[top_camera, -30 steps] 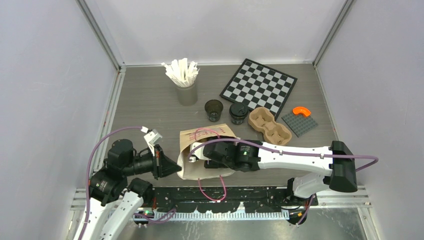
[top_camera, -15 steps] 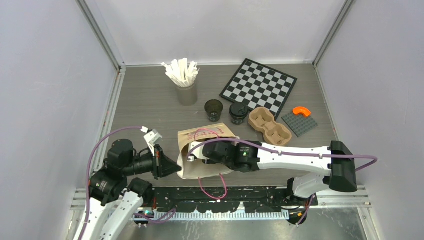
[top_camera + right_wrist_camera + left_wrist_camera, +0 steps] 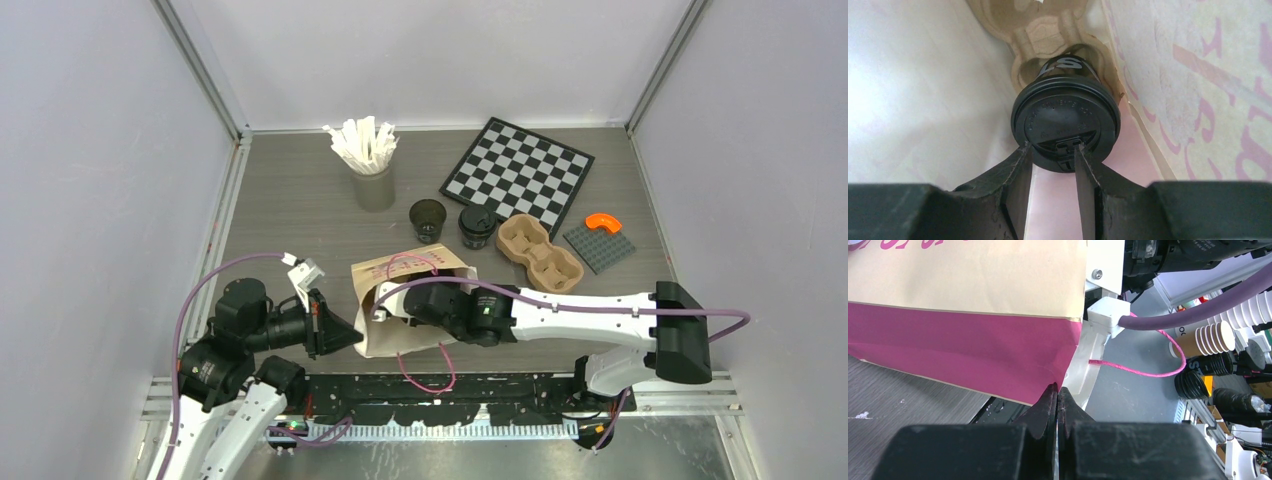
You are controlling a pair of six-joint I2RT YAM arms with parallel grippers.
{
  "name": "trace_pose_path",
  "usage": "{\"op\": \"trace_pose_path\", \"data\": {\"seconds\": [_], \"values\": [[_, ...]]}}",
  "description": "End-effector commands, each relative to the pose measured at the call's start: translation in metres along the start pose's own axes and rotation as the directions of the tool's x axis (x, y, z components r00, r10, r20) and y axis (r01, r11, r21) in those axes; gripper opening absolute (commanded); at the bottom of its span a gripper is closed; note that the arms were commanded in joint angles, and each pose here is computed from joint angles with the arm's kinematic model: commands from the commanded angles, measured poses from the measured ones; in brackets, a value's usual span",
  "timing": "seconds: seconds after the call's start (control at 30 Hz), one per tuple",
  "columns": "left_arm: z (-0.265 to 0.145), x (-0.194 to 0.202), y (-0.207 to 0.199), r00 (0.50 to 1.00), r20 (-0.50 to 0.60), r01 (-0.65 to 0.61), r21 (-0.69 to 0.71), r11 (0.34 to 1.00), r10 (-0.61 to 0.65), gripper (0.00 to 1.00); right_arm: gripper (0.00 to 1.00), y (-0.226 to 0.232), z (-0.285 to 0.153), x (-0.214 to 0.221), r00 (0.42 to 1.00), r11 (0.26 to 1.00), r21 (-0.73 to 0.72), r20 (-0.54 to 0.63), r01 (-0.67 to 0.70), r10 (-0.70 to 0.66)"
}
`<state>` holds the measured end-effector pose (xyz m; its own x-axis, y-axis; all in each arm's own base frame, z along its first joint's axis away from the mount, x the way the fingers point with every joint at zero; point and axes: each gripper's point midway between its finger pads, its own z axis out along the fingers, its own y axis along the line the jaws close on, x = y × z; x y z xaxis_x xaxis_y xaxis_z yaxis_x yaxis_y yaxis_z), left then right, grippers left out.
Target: Pack the takeout coffee
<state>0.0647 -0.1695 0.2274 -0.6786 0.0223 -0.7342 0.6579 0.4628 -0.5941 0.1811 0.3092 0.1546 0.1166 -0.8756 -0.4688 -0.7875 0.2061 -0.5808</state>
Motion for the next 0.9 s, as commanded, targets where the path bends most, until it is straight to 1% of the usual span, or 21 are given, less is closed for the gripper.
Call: {"op": "trace_pose_path", "data": {"seconds": [0.0,0.1,0.17,0.3,0.4,0.5,0.63,0.73,0.87], "values": [[0.0,-0.003,-0.007,0.999,0.011,-0.03,0.045,0.999,0.03,0.0,0.41,-0.011,0.003,-0.014,0.999,0.998,0.061,0.043,-0.035,0.032],[0.0,-0.003,-0.008,0.999,0.015,-0.031,0.043,0.999,0.03,0.0,0.42,-0.012,0.003,-0.015,0.998,0.998,0.061,0.046,-0.036,0.033],[-0.001,-0.004,-0.008,0.999,0.019,-0.031,0.039,0.999,0.03,0.0,0.44,-0.012,-0.001,-0.016,0.998,0.998,0.048,0.047,-0.039,0.037],[-0.001,-0.006,-0.006,0.999,0.03,-0.027,0.021,0.999,0.027,0.0,0.58,-0.01,-0.019,-0.016,0.998,0.999,-0.012,0.045,-0.046,0.046],[-0.002,-0.01,-0.006,0.999,0.037,-0.024,0.012,1.0,0.024,0.0,0.66,-0.006,-0.039,-0.018,0.996,0.994,-0.095,0.063,-0.051,0.057],[-0.002,-0.016,-0.006,0.999,0.046,-0.025,-0.001,1.0,0.025,0.0,0.73,-0.001,-0.058,-0.019,0.997,0.982,-0.18,0.046,-0.056,0.065],[-0.001,-0.023,-0.003,0.999,0.039,-0.008,-0.026,1.0,0.009,0.0,0.87,0.005,-0.076,-0.023,0.994,0.961,-0.261,0.022,-0.096,0.105],[-0.001,-0.029,0.0,1.0,0.027,0.011,-0.065,0.998,-0.01,0.0,0.91,0.014,-0.09,-0.033,0.99,0.929,-0.348,0.024,-0.125,0.142],[-0.004,-0.036,0.004,0.999,0.0,0.049,-0.124,0.991,-0.049,0.0,0.93,0.012,-0.109,-0.055,0.982,0.899,-0.413,0.056,-0.143,0.181]]}}
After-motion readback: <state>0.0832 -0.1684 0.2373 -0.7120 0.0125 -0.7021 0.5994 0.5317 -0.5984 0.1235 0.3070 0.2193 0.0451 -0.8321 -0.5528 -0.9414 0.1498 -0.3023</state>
